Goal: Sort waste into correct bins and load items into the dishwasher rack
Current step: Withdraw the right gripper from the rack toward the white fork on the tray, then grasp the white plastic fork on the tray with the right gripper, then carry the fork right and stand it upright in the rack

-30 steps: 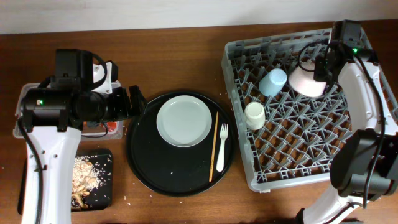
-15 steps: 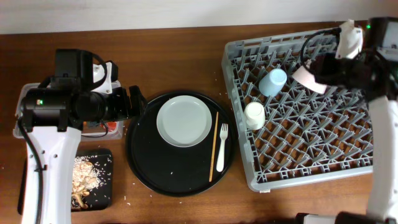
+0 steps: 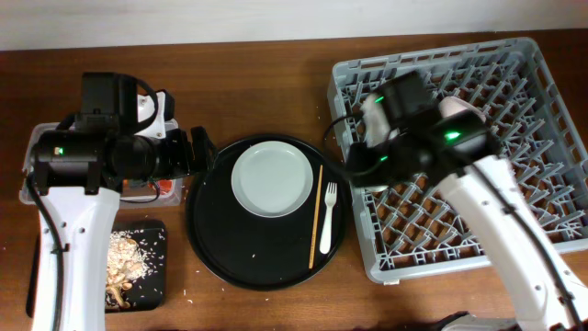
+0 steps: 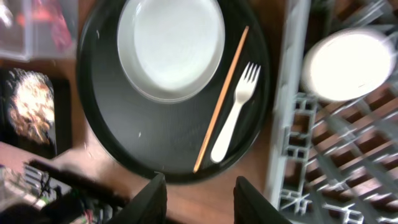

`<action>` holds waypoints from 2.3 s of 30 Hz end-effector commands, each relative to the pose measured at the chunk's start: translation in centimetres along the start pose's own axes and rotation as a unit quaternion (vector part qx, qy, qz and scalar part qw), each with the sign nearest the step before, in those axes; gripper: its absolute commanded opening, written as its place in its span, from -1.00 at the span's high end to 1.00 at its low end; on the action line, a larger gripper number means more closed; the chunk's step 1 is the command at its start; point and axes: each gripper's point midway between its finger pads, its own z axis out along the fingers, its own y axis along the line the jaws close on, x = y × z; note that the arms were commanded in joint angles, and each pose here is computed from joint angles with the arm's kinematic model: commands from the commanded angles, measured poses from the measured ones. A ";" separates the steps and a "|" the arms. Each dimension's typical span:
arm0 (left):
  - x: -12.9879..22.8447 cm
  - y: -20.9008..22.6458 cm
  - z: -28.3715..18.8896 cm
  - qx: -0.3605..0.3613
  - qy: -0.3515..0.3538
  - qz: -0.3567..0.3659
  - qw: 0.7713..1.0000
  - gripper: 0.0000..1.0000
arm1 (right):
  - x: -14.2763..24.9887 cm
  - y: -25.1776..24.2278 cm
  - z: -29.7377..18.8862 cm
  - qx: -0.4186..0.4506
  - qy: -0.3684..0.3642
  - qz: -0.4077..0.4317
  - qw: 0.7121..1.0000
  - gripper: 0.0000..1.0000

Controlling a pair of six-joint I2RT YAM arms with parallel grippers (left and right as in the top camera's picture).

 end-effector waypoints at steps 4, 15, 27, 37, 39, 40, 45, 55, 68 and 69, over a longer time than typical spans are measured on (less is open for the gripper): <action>-0.4 -0.1 -0.8 0.001 -0.015 0.009 1.000 -0.98 | 3.7 1.5 7.4 0.036 0.010 0.031 0.999 0.37; -0.4 -0.1 -0.8 0.001 -0.015 0.009 1.000 -0.98 | 5.0 -2.3 15.6 0.188 -0.057 0.052 0.979 0.53; -0.4 -0.1 -0.8 0.001 -0.015 0.009 1.000 -0.99 | 6.0 -4.4 19.5 0.237 -0.031 0.056 0.969 0.47; -0.4 -0.1 -0.8 0.001 -0.015 0.009 1.000 -0.98 | 5.8 -5.0 19.5 0.250 -0.045 0.076 0.964 0.41; -0.4 -0.1 -0.8 0.001 -0.015 0.009 1.000 -0.98 | 5.8 -5.0 19.5 0.250 -0.045 0.076 0.964 0.39; -0.4 -0.1 -0.8 0.001 -0.015 0.009 1.000 -0.98 | 5.8 -5.0 19.5 0.250 -0.044 0.076 0.964 0.38; -0.4 -0.1 -0.8 0.001 -0.015 0.009 1.000 -0.98 | 6.3 -5.8 20.3 0.258 -0.033 0.096 0.961 0.38; -0.4 -0.1 -0.8 0.001 -0.015 0.009 1.000 -0.98 | 6.8 -6.3 21.3 0.232 -0.004 0.124 0.965 0.80; -0.4 -0.1 -0.8 0.001 -0.015 0.009 1.000 -0.99 | 2.7 -1.8 16.6 0.188 -0.022 0.067 0.980 0.92; -0.4 -0.1 -0.8 0.001 -0.015 0.009 1.000 -0.98 | 2.5 -1.4 16.3 0.179 -0.020 0.055 0.982 0.92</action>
